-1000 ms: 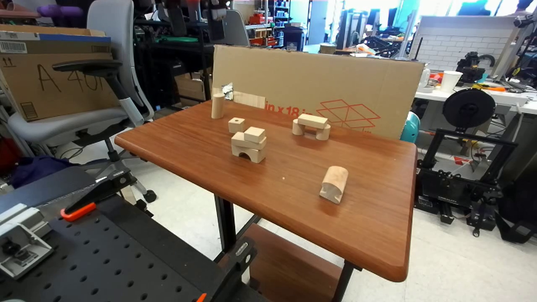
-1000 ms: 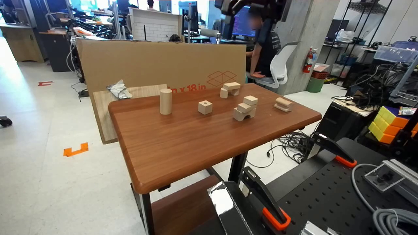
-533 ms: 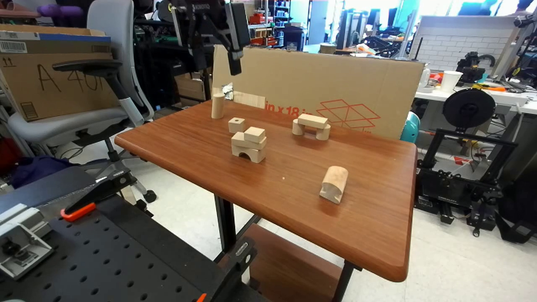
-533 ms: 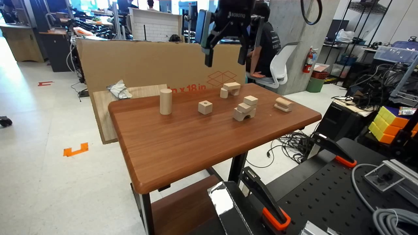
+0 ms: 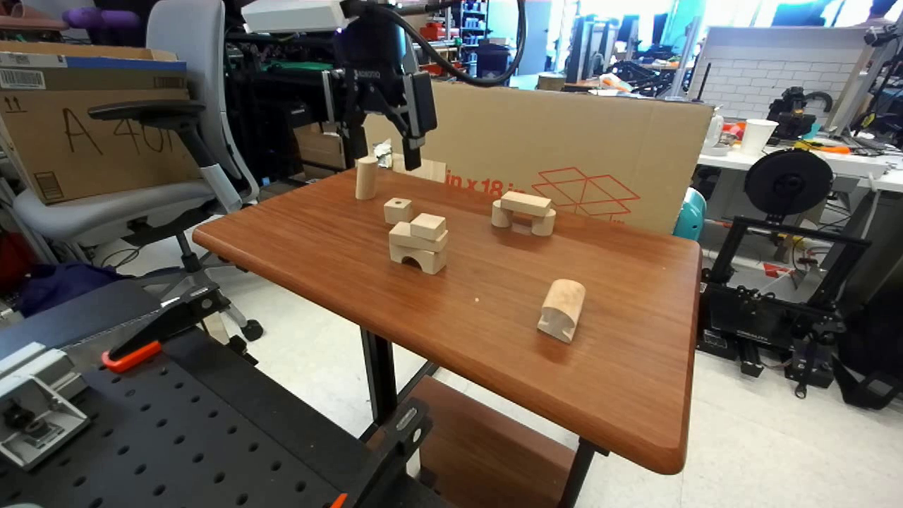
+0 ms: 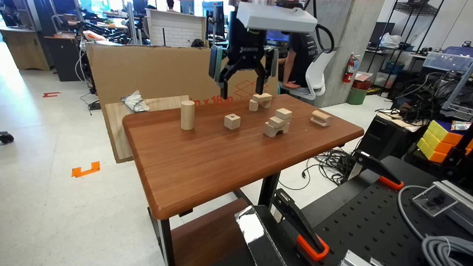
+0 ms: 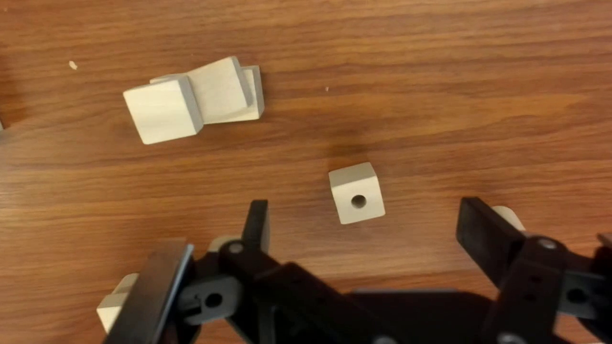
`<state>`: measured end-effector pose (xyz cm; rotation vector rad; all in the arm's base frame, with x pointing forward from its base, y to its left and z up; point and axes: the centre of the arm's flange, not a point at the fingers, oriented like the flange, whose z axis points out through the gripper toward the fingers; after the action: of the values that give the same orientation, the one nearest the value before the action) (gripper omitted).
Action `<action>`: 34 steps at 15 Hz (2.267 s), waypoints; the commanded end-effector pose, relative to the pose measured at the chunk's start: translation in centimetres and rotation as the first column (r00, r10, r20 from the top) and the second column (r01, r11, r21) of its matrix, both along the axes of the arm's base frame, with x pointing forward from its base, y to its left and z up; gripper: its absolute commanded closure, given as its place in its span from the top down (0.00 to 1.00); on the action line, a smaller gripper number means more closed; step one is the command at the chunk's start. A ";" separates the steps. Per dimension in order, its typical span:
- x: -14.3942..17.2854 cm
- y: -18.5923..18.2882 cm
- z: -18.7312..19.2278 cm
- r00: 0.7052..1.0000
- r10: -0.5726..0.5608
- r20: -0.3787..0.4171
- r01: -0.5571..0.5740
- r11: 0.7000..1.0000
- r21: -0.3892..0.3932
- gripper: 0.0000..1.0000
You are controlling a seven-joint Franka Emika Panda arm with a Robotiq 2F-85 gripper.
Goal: Put the square block on the back blocks
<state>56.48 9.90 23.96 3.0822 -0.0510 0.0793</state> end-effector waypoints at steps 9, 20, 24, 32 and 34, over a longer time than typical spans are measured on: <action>3.7 1.4 -4.3 0.991 0.091 -0.099 -0.095 0.995 -0.040 1.00; 5.4 0.4 -6.8 0.986 0.075 -0.152 -0.086 0.994 -0.070 0.75; 5.7 0.3 -7.0 0.983 0.074 -0.167 -0.087 0.994 -0.073 0.46; 6.4 0.5 -3.3 0.991 0.084 -0.107 -0.091 0.994 -0.060 0.10; 7.0 0.1 -1.4 0.994 0.082 -0.068 -0.086 0.995 -0.056 0.10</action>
<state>62.84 10.32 19.46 3.0250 0.0625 -0.0902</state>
